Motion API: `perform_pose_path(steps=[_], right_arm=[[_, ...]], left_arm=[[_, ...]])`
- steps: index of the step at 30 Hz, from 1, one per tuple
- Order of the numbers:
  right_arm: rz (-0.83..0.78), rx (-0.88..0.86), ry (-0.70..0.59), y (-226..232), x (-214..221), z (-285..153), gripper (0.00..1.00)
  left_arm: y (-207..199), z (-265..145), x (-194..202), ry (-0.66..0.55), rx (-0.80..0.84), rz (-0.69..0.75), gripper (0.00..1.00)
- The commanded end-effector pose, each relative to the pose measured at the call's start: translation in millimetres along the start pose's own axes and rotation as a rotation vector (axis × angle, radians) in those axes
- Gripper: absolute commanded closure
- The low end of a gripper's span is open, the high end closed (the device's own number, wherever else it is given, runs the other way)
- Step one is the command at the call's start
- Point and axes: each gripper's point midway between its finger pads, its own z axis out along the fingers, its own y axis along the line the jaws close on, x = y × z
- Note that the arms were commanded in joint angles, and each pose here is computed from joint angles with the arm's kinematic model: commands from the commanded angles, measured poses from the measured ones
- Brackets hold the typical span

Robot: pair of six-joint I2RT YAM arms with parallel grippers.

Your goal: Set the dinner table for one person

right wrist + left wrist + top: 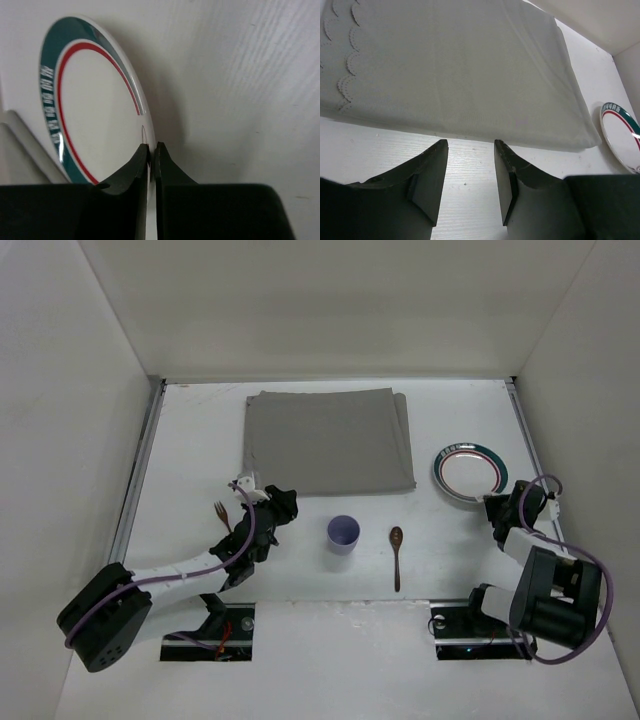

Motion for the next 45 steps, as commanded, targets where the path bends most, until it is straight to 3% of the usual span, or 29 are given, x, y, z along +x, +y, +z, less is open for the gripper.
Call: perform_pose_path(steps=[1, 7, 12, 18, 23, 29, 38, 45], right_arm=[[0.05, -0.095, -0.04, 16.2, -7.5, -4.0, 0.97], [0.012, -0.4, -0.193, 102.6, -39.4, -75.8, 0.97], [-0.054, -0.596, -0.173, 174.2, -23.0, -130.0, 0.96], [-0.198, -0.704, 0.118, 258.0, 93.7, -129.9, 0.96], [-0.285, -0.757, 0.346, 303.7, 199.5, -112.7, 0.96], [-0.307, -0.714, 0.475, 314.1, 263.3, -87.2, 0.96], [-0.341, -0.622, 0.509, 302.7, 304.2, -56.0, 0.94], [-0.33, -0.561, 0.496, 284.2, 310.3, -47.4, 0.82]], left_arm=[[-3.8, 0.4, -13.7, -0.06, 0.013, -0.037, 0.6], [-4.9, 4.1, -4.0, -0.034, 0.013, -0.022, 0.61], [-6.6, 6.0, -1.1, -0.028, 0.018, -0.022, 0.61], [3.2, 3.1, -11.8, -0.072, -0.008, -0.049, 0.64], [1.7, 2.8, -11.1, -0.059, -0.005, -0.028, 0.84], [5.0, 4.1, -6.5, -0.045, -0.018, -0.028, 0.83], [7.6, 7.1, -2.7, -0.037, -0.031, -0.024, 0.79], [10.9, 6.8, -4.4, -0.041, -0.039, -0.029, 0.79]])
